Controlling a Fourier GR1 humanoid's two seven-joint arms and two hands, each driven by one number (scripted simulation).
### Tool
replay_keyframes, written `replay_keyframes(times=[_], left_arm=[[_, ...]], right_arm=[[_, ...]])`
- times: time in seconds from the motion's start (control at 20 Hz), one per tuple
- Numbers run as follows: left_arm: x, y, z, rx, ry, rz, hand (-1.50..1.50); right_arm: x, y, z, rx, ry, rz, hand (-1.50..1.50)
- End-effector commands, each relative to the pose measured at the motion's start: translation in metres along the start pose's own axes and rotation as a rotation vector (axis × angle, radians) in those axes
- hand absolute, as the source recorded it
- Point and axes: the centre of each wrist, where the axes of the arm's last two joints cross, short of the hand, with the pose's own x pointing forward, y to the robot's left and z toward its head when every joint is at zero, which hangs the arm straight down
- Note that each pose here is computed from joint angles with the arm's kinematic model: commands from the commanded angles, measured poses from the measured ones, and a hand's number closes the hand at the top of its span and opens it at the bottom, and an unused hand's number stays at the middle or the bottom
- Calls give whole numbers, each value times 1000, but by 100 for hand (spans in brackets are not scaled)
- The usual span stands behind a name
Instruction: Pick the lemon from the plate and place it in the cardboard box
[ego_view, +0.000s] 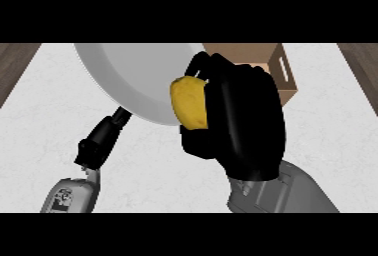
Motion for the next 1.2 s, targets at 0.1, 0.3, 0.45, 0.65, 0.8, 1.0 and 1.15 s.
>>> replay_keyframes(times=[0.1,0.3,0.45,0.65,0.8,1.0,1.15], left_arm=[[6,7,-2,-3,10,-13,0],[5,8,-8,9,4,3,0],[12,4,-9,-3,-8,7,0],[-5,-10,2,-12,1,-16,0],[6,-2,-2,-4,10,-7,0],[19,18,-8,-9,1,3,0],[15,-15,-7,-30,-12,11,0]], right_arm=[[-25,14,-52,14,29,-43,150],[-19,9,-75,-19,57,-61,150],[-32,33,-89,-35,86,-19,150],[-50,59,-101,-15,104,42,150],[-77,61,-122,-11,96,98,150],[-90,87,-132,34,128,124,150],[-85,96,-144,70,144,119,150]])
